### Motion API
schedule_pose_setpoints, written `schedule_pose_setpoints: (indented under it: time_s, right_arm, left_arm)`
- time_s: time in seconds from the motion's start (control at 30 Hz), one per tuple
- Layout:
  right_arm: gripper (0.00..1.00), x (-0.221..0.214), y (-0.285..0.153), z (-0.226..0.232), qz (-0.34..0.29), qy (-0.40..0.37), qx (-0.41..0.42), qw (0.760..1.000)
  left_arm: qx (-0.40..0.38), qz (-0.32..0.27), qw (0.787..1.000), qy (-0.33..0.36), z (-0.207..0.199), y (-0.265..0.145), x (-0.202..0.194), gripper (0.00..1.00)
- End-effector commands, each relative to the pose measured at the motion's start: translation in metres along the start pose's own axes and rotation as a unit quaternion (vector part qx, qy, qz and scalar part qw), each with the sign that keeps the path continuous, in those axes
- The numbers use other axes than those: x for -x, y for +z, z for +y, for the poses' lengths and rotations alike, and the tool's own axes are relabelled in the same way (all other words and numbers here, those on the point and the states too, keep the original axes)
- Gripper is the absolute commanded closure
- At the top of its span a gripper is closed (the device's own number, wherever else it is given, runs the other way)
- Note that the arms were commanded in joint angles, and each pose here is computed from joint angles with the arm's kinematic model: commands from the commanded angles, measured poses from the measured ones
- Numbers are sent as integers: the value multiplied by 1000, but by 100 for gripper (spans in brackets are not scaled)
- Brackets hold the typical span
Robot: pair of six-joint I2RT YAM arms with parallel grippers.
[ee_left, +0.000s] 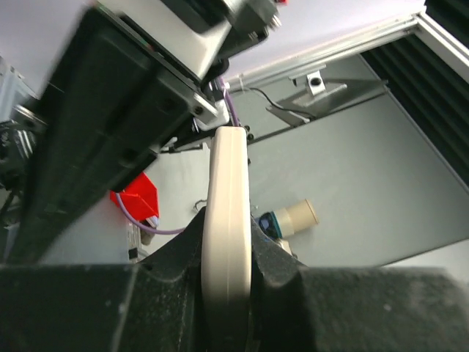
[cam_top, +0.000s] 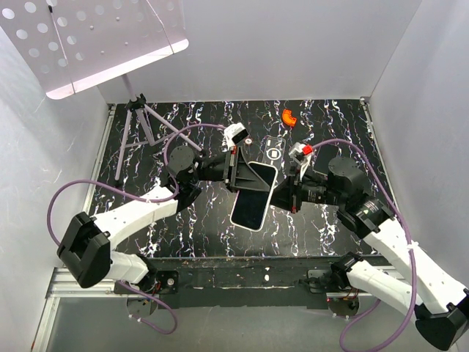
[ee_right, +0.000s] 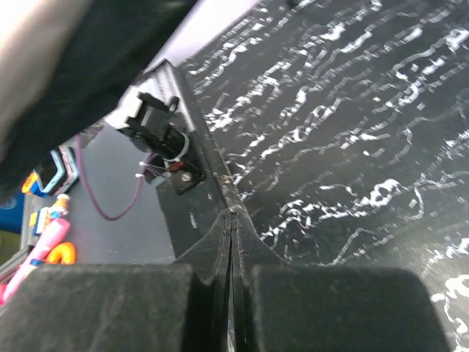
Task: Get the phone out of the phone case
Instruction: Remove the phone case from the phone.
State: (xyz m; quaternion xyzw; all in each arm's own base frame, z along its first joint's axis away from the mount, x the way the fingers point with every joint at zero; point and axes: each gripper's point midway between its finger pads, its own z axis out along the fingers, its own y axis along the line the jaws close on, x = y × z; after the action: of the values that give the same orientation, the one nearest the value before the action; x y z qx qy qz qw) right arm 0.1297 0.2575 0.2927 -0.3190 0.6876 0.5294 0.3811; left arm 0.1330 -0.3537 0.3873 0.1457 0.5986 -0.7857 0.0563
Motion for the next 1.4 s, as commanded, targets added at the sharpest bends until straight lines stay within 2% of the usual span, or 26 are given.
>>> schedule_pose_setpoints:
  time_s: [0.0, 0.13, 0.23, 0.3, 0.37, 0.43, 0.53, 0.7, 0.97, 1.07, 1.17, 1.37]
  right_arm:
    - [99, 20, -5, -12, -13, -37, -59, 998]
    - [97, 11, -6, -11, 6, 36, -72, 997]
    - [76, -2, -11, 5, 2, 92, -42, 995]
    - [67, -3, -15, 20, -10, 108, -5, 994]
    - [54, -4, -21, 31, -18, 116, 14, 993]
    - [50, -7, -24, 39, -11, 114, 35, 993]
    - [50, -11, -25, 52, 11, 106, 78, 991]
    - [51, 5, -19, 64, 6, 119, 129, 985]
    - [55, 23, -12, 60, -8, 148, 145, 978]
    - [60, 25, -13, 57, -10, 152, 144, 978]
    - [73, 25, -13, 58, -7, 150, 155, 977]
    - [74, 25, -12, 61, 0, 141, 175, 974]
  left_arm:
    - [-33, 18, 999, 19, -34, -4, -14, 100]
    - [3, -28, 998, 61, -27, -2, 1, 100]
    - [73, -92, 986, 115, -14, -8, 23, 100]
    - [106, -142, 975, 134, -6, -17, 41, 100]
    - [106, -175, 970, 134, -4, -27, 55, 100]
    - [98, -201, 967, 122, -3, -36, 64, 100]
    - [97, -213, 967, 97, 5, -41, 70, 100]
    - [55, -170, 982, 57, 5, -31, 63, 100]
    - [61, -150, 984, 72, -1, -32, 53, 100]
    - [60, -145, 985, 73, -2, -32, 50, 100]
    - [61, -143, 985, 70, -1, -32, 50, 100]
    - [56, -135, 987, 68, -2, -31, 48, 100]
